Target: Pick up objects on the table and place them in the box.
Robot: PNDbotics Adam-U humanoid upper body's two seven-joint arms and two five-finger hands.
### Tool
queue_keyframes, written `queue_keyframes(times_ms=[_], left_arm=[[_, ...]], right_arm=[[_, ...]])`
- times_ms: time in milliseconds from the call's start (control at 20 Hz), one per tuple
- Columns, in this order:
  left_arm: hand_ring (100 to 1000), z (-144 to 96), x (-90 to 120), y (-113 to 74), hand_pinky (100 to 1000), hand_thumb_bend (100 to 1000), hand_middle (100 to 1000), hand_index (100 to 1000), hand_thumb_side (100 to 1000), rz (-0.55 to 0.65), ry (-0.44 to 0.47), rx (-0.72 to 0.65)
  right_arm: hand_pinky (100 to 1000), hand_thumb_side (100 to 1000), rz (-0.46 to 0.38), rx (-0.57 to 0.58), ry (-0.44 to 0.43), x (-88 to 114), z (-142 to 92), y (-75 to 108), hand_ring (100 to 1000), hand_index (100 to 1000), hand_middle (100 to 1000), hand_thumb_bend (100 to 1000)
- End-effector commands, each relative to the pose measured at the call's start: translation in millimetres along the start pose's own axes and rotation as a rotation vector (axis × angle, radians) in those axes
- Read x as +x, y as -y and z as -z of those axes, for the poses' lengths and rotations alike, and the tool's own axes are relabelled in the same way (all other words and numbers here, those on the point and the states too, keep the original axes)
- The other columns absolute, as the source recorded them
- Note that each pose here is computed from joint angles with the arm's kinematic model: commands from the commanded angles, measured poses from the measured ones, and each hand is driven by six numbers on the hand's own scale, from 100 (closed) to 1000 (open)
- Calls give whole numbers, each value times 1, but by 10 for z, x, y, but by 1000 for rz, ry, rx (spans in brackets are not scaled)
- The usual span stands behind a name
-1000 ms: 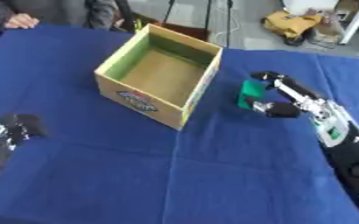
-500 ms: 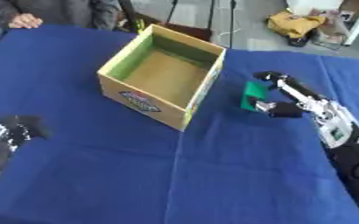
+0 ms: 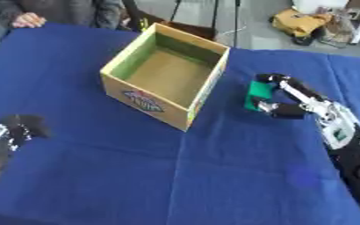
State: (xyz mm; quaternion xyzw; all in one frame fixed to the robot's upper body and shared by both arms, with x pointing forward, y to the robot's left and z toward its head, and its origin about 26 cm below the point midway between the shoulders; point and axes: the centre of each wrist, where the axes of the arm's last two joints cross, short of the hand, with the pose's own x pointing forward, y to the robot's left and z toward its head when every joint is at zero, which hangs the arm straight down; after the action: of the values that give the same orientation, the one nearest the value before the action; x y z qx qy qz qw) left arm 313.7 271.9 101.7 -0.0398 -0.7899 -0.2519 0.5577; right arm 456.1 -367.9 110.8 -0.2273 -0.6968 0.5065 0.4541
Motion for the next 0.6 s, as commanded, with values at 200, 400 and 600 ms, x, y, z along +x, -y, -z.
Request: queue_keyframes(times_ms=[200, 400, 600], left_arm=[[658, 17, 63, -47, 865, 351, 578, 765, 985, 22, 17, -10], [658, 16, 62, -45, 866, 350, 578, 765, 986, 22, 17, -11], [658, 16, 61, -44, 866, 350, 579, 765, 986, 21, 16, -12]], right_arm=[[761, 590, -41, -13, -12, -27, -39, 196, 894, 968, 796, 156], [741, 476, -47, -8, -21, -27, -40, 183, 880, 963, 744, 100], [720, 397, -55, -5, -31, -26, -39, 172, 844, 959, 669, 100]])
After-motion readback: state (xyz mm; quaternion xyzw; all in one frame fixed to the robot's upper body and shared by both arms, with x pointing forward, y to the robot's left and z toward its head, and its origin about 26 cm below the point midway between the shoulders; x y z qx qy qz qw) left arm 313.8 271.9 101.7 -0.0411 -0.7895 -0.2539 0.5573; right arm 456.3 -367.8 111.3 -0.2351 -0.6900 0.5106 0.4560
